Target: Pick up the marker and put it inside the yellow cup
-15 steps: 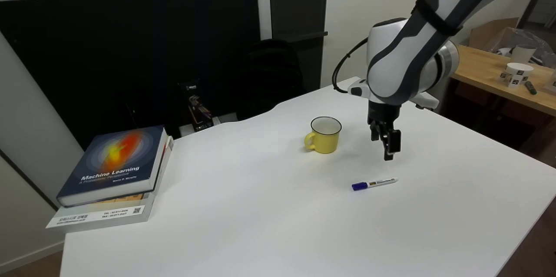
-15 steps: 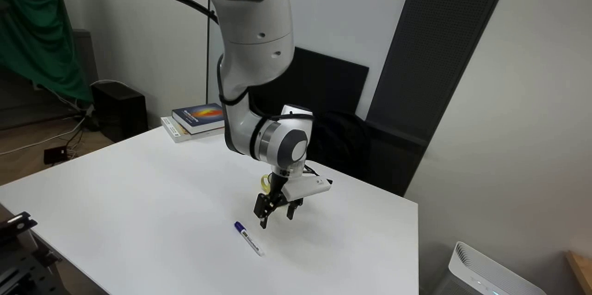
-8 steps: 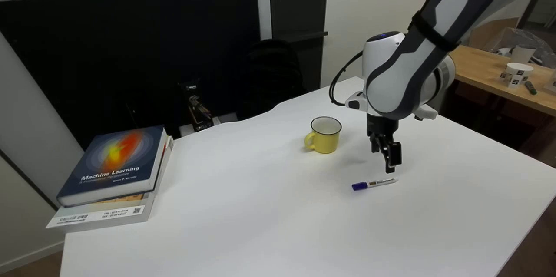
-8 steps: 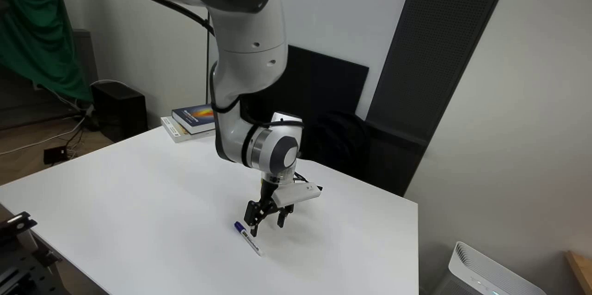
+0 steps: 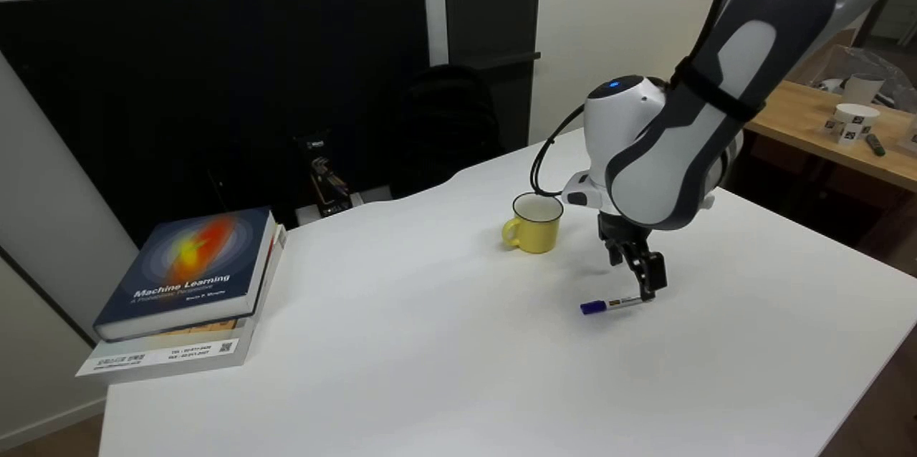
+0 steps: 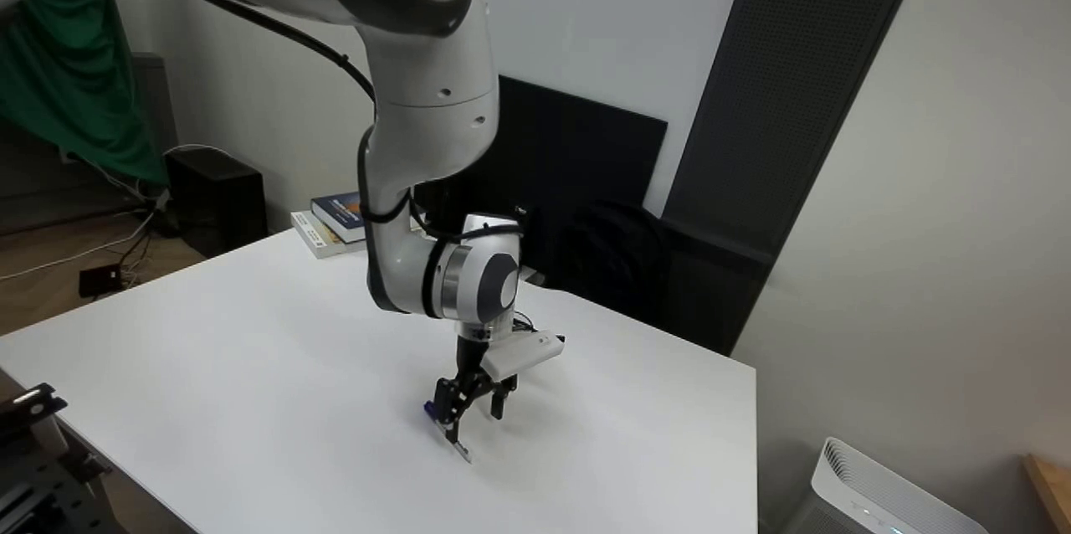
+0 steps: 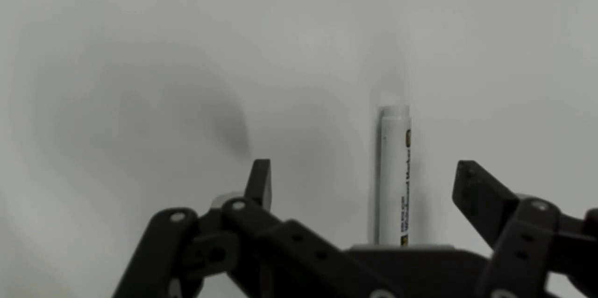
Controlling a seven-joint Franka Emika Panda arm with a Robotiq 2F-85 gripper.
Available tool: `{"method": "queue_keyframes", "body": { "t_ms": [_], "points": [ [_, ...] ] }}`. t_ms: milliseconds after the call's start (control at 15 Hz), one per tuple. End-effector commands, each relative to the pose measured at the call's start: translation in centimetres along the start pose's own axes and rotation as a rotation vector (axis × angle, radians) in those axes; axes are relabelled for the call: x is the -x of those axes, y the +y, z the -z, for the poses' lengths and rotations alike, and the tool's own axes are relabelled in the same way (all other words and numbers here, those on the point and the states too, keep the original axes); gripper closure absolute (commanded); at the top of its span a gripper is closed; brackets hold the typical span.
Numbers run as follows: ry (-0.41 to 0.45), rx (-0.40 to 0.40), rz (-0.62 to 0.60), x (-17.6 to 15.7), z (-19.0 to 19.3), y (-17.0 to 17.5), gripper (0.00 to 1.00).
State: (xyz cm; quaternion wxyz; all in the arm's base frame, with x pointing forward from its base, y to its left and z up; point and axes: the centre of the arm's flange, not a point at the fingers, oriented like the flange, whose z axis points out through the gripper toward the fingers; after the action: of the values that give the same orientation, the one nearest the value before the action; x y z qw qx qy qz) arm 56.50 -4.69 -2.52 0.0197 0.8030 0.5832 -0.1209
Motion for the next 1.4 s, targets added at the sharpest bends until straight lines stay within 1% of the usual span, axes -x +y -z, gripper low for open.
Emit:
{"method": "queue_keyframes", "body": {
  "t_ms": [0, 67, 200, 400, 667, 1000, 1067, 1133, 1333],
  "points": [
    [0.022, 0.054, -0.058, -0.6, -0.2, -0.8, 0.0],
    [0.054, 0.058, -0.081, -0.6, -0.3, -0.8, 0.0],
    [0.082, 0.068, -0.113, -0.4, -0.3, -0.7, 0.0],
    [0.105, 0.073, -0.143, 0.0, -0.5, -0.5, 0.0],
    [0.124, 0.069, -0.173, 0.6, -0.9, -0.5, 0.0],
    [0.135, 0.068, -0.172, 0.4, -1.2, -1.4, 0.0],
    [0.135, 0.067, -0.173, 0.3, -1.3, -1.6, 0.25],
    [0.13, 0.066, -0.171, 0.3, -1.4, -1.8, 0.26],
    [0.126, 0.055, -0.18, 0.6, -1.5, -1.8, 0.49]
  ]
}}
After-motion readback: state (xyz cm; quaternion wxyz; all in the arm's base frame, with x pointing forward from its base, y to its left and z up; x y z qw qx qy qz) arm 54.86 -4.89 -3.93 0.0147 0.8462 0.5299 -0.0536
